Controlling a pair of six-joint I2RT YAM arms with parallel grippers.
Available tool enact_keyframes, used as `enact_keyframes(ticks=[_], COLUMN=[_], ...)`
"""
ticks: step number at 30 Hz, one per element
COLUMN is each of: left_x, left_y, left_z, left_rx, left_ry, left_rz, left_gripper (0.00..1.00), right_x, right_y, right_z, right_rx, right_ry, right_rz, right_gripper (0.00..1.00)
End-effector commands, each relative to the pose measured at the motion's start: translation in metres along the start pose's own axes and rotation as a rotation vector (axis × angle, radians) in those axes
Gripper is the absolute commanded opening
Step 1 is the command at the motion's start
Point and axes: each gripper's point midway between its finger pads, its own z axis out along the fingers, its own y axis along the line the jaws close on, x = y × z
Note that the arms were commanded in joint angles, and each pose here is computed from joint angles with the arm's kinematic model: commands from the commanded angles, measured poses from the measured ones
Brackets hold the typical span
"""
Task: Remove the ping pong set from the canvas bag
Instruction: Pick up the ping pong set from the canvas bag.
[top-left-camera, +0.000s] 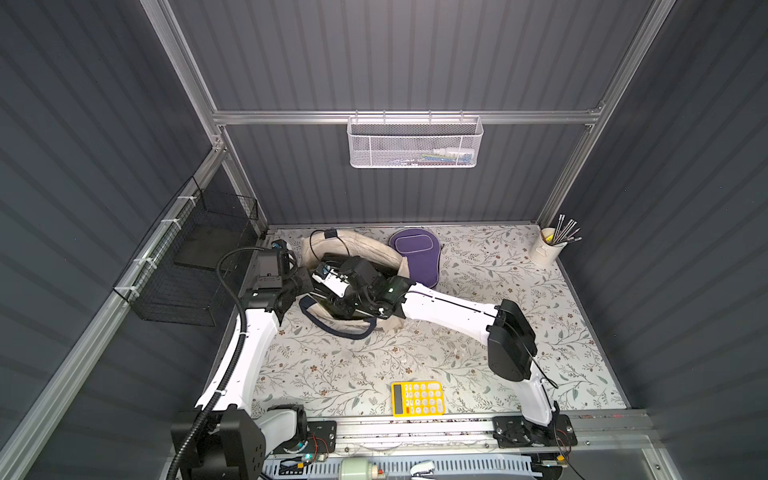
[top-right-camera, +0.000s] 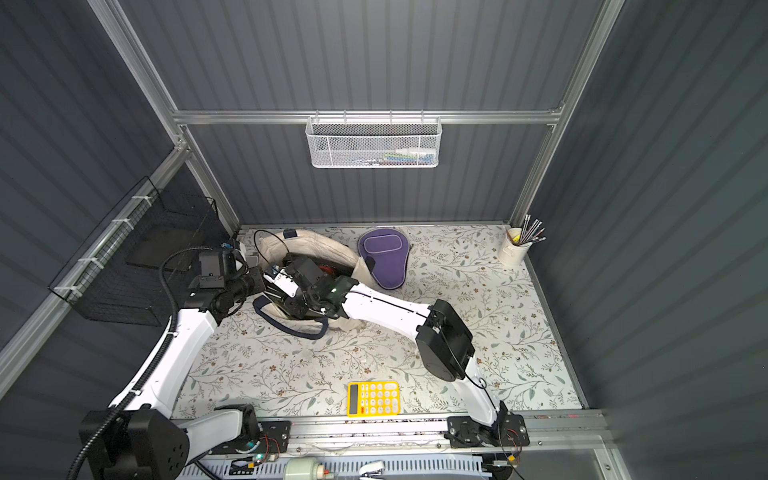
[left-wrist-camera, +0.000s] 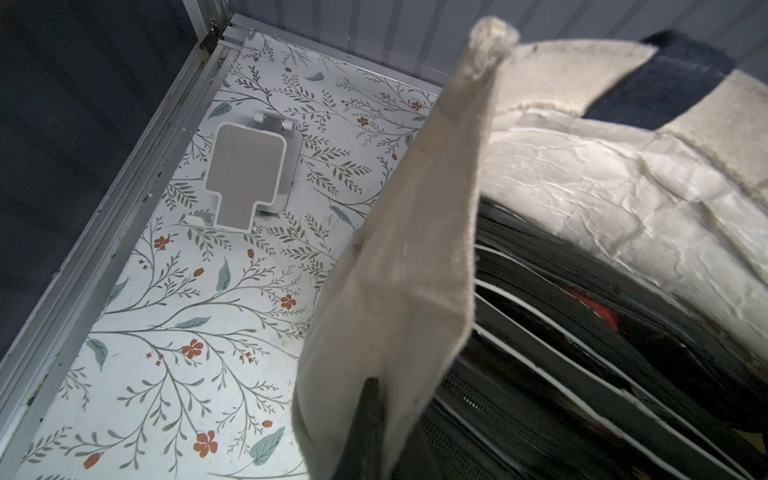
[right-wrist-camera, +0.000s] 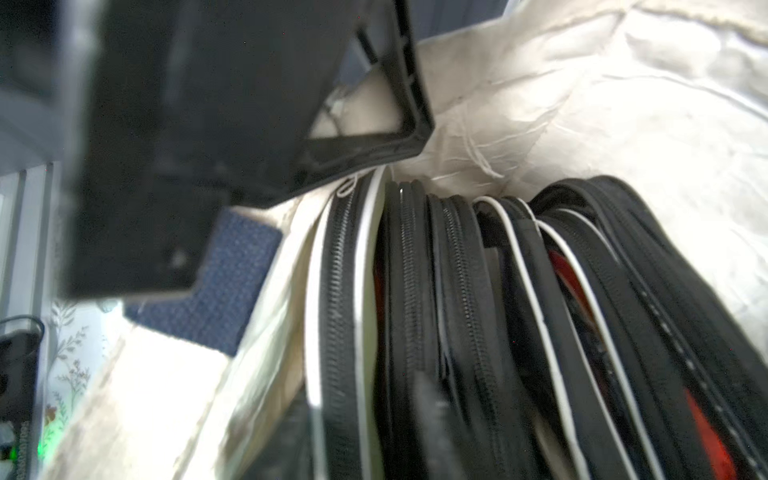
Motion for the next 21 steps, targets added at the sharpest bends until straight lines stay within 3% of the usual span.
enact_keyframes(ticks=[1, 4, 21], left_x=[0.011, 0.011, 0.002], left_y=[-0.008, -0.007, 0.017], left_z=[-0.01, -0.01, 0.003], left_rx=[0.043, 0.036, -0.054], left_ry=[0.061, 0.06, 0.058], left_rz=[-0.02, -0.021, -0.069], left_gripper=[0.0, 0.0, 0.0], right_x=[0.011, 0.011, -0.044], right_y=[-0.007, -0.011, -0.034], right_z=[0.017, 0.02, -0.054], right_rx=[0.042, 0.056, 0.106], right_ry=[0.004, 0.002, -0.168], right_rz=[0.01, 0.015, 0.074], right_gripper=[0.2, 0.01, 0.0])
